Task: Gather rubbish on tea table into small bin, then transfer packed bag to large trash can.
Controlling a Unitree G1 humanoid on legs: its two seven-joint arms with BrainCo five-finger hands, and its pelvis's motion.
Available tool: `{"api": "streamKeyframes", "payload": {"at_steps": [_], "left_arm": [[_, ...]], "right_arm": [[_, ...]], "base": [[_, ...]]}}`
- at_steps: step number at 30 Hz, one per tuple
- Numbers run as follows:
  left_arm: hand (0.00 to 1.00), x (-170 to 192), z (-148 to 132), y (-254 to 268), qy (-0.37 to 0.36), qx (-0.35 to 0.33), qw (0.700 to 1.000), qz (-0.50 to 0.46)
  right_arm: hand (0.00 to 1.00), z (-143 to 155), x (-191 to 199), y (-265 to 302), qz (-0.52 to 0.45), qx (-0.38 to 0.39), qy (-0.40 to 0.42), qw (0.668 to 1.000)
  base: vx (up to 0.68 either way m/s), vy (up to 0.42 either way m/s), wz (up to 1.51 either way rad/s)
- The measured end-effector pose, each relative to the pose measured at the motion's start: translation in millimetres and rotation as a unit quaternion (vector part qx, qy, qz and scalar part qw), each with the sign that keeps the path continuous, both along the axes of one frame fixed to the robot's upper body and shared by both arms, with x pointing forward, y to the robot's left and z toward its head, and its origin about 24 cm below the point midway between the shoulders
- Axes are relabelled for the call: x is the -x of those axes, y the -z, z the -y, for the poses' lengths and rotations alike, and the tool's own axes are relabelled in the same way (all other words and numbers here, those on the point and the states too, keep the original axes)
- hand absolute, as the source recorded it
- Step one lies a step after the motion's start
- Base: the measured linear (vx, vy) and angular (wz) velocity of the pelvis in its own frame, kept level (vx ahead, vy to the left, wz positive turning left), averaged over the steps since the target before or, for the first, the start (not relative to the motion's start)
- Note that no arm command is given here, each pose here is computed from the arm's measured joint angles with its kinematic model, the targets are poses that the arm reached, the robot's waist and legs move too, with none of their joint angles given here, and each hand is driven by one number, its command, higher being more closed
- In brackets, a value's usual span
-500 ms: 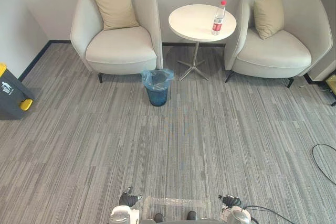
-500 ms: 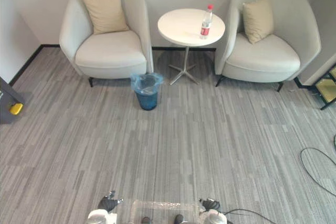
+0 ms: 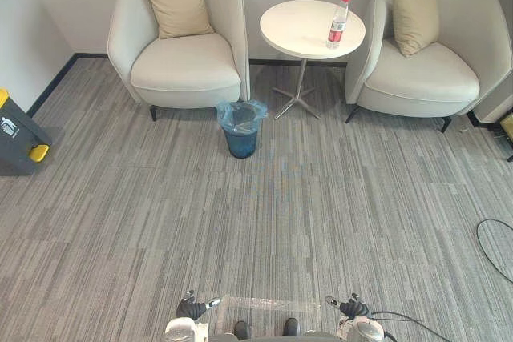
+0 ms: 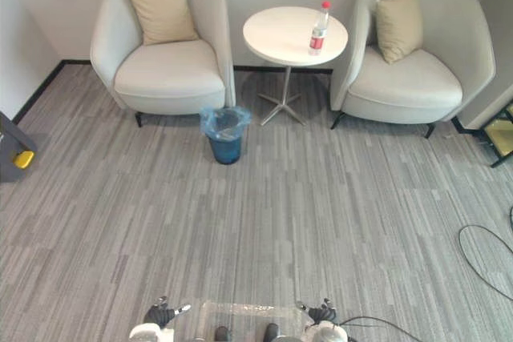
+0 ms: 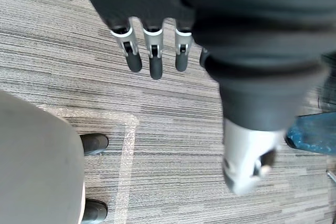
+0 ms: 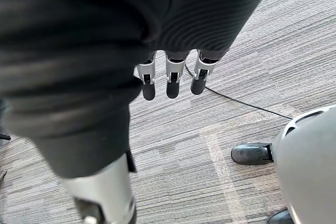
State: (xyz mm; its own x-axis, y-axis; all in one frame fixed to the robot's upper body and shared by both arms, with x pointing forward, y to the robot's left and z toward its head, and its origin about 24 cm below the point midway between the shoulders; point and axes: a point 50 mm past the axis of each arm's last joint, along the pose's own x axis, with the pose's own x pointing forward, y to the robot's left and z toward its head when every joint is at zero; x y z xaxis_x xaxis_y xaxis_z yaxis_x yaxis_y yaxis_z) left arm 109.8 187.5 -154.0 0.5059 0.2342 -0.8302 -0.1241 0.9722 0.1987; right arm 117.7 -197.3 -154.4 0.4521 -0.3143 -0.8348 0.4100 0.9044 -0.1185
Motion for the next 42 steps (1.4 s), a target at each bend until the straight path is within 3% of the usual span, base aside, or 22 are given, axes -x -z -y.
{"api": "streamKeyframes", "payload": {"at_steps": [16, 29, 42], "left_arm": [[0.00, -2, 2, 0, 0.025, -0.008, 1.000, -0.001], [0.00, -19, -1, -7, 0.038, -0.018, 0.999, 0.020], [0.00, -38, 6, -18, -0.014, 0.004, 0.997, 0.070]], "right_arm": [[0.00, 0, 1, 0, -0.002, -0.004, 0.003, 1.000], [0.00, -2, 0, 0, 0.017, -0.032, 0.052, 0.998], [0.00, 2, -2, -4, 0.033, -0.030, 0.078, 0.996]], "base": [[-0.03, -0.015, -0.01], [0.04, -0.036, 0.01], [0.26, 0.044, -0.56]]}}
